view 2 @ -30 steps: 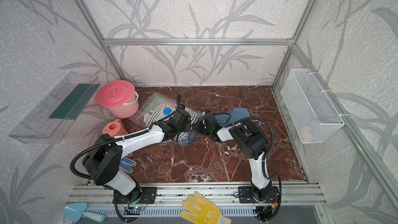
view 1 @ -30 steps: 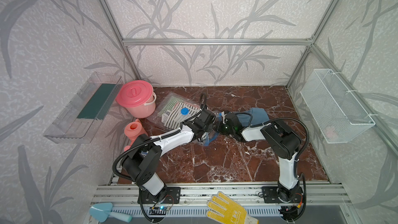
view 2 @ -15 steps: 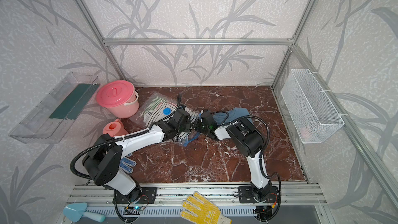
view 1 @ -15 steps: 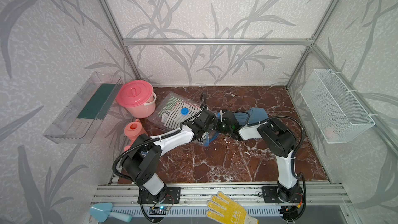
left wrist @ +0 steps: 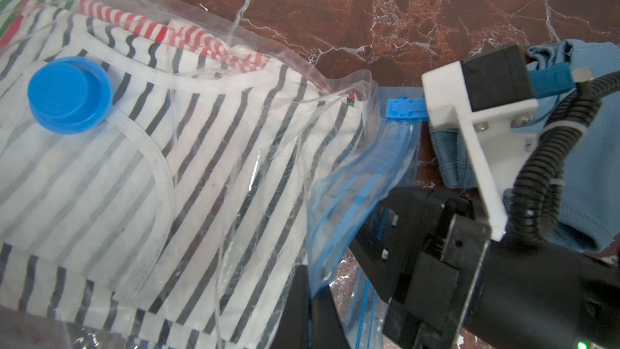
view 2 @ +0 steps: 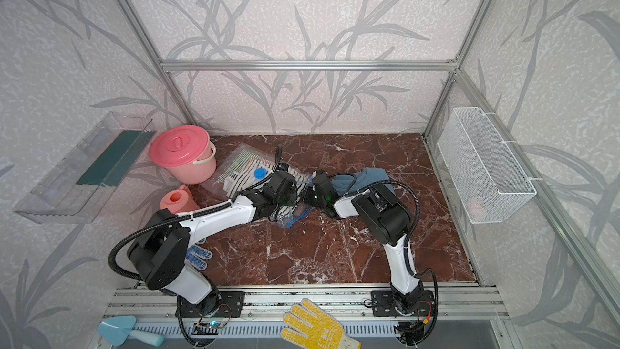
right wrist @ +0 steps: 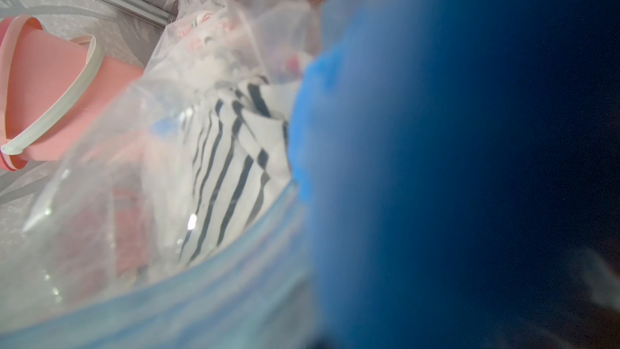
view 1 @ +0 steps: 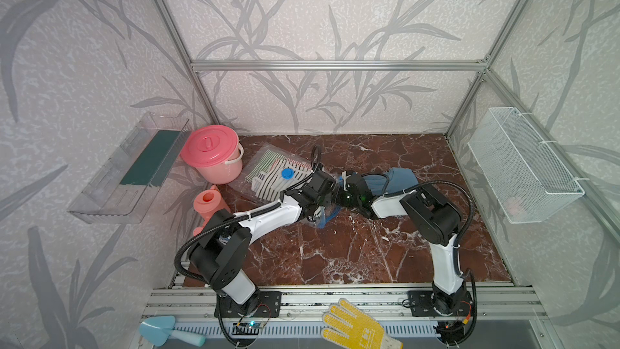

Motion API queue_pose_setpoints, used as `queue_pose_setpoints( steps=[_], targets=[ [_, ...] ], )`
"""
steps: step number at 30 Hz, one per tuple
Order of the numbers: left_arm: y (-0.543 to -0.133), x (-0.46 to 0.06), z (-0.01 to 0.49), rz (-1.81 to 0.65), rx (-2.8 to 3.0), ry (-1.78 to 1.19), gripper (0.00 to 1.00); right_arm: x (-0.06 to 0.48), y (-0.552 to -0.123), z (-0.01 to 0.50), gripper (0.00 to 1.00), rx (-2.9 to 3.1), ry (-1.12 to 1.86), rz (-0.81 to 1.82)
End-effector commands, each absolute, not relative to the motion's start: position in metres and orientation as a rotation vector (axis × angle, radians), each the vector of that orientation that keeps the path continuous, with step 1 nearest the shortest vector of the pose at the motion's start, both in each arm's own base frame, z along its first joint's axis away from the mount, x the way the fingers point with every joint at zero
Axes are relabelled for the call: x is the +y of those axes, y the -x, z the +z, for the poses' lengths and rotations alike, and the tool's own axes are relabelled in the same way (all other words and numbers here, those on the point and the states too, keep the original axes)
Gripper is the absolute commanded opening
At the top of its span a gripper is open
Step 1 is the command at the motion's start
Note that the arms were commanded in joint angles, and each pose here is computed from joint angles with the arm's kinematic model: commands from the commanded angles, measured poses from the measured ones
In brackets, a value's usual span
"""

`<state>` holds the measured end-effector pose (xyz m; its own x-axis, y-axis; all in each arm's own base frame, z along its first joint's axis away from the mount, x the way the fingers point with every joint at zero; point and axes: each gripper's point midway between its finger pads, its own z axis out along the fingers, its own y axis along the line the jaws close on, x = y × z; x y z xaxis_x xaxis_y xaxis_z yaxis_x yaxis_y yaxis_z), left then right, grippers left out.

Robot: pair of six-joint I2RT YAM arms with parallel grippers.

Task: Take the tank top out of the vacuum bag
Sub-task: Take out the tank top from the vacuum bag.

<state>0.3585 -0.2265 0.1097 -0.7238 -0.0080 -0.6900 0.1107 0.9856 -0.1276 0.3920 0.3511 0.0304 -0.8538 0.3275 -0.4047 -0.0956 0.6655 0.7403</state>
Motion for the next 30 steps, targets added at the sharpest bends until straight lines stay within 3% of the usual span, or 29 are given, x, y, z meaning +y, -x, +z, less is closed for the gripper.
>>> queue_pose_setpoints(
  steps=[1,30],
  targets=[
    [-0.357,-0.219,0.119,-0.181,2.349,-0.039,0.0,0.346,-0.391,0.042,0.0,2.354,-0.148,1.041],
    [-0.363,-0.184,0.113,-0.007,2.328,0.048,0.0,0.328,-0.374,0.056,0.0,2.369,-0.06,0.892]
  ],
)
